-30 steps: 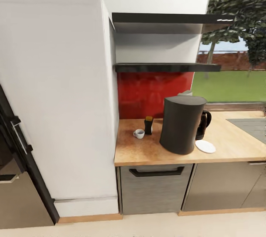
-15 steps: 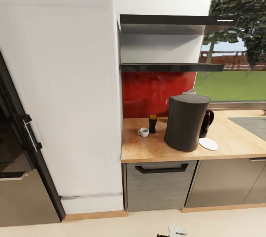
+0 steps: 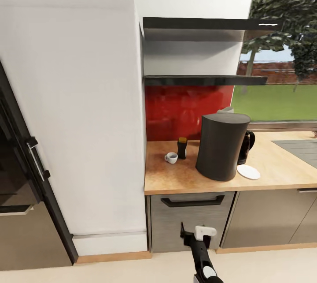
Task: Set up a coffee station on the kitchen countertop: keep the coffee maker on the countertop, move the bottle of coffee from the kitchen shelf to the counter next to the coffee maker, place a paper coffee filter on top of the coffee maker, put the saucer next to the coffee maker with the coffee cup on the saucer, and place the electric kettle next to the coffee maker.
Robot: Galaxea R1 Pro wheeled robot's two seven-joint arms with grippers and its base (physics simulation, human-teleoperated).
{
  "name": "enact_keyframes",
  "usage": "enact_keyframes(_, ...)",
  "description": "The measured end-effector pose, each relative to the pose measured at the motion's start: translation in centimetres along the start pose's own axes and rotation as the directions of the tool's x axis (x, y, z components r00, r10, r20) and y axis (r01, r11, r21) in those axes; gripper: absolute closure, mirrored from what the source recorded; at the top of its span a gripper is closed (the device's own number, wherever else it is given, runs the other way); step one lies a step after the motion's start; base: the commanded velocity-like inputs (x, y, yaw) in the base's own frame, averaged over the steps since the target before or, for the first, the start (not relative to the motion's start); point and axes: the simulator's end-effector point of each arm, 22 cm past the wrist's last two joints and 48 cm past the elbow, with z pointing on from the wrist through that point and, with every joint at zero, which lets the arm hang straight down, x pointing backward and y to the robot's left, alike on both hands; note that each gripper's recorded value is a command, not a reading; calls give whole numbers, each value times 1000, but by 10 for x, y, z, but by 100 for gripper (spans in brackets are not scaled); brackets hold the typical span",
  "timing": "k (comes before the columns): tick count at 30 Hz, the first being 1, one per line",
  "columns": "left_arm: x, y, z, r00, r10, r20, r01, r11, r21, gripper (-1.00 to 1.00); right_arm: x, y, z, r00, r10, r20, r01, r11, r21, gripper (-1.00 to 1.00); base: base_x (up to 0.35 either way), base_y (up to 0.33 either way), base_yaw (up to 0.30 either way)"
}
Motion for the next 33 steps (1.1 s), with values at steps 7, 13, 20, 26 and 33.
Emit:
enact_keyframes(7,-3,2,1,1000,-5,3,5,1000,-4,-100,-28,7,0,993,17,114,-15,1000,-13,-100,-121,50,0)
enact_keyframes(13,-6,1,1,1000,-4,9,4,1000,-3,-100,-51,7,4,986,30,167,-28,1000,-12,-100,-165,82,0)
enact_keyframes(20,-7,0,1,1000,-4,11,4,1000,-2,-100,-54,7,4,984,32,173,-30,999,-12,-100,-192,5,0)
enact_keyframes(26,-7,1,1,1000,-4,11,4,1000,-2,-100,-94,7,8,965,45,259,-43,999,-14,-100,-179,0,0)
enact_keyframes(33,-7,1,1,1000,-2,11,2,1000,-2,-100,-206,6,9,896,75,437,-72,997,-21,-100,-6,0,0)
